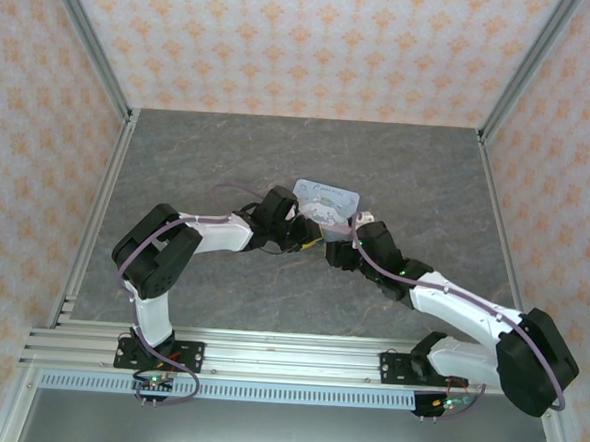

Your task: Unlock a padlock with a key

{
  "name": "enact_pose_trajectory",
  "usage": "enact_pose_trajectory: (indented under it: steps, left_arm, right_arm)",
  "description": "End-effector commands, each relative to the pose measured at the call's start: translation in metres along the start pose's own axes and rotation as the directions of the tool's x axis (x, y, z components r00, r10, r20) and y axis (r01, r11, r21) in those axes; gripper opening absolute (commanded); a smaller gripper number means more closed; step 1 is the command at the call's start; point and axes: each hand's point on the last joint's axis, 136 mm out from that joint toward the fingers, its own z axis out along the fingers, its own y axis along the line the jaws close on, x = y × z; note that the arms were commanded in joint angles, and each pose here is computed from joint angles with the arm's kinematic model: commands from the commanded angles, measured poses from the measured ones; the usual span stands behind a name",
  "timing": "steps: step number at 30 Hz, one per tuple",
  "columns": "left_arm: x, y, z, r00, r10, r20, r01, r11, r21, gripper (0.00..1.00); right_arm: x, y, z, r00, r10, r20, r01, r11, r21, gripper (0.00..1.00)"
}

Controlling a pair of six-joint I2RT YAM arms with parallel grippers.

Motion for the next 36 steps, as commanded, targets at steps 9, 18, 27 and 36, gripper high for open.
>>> enact_pose_trajectory:
  steps: [9,18,27,36]
  left_arm:
    - [0.019,0.008,-0.022,0.997,0.064,-0.046,-0.067,0.996,-0.060,0.61]
    - [0.016,0.008,-0.056,0.997,0.079,0.019,-0.077,0.994,-0.073,0.74]
    - [-0.004,0.010,-0.091,0.989,0.090,0.114,-0.076,0.990,-0.123,0.95]
    - [-0.011,0.008,-0.087,0.988,0.091,0.126,-0.074,0.988,-0.137,0.98]
  right_arm:
    - [-0.007,0.022,0.008,0.946,0.323,0.021,-0.316,0.936,-0.158,0.62]
    - [0.000,0.012,0.036,0.939,0.343,0.003,-0.341,0.934,-0.105,0.63]
    - [-0.036,-0.020,0.065,0.895,0.447,0.014,-0.443,0.891,-0.099,0.63]
    - [-0.078,0.000,0.093,0.902,0.430,-0.040,-0.430,0.888,-0.161,0.60]
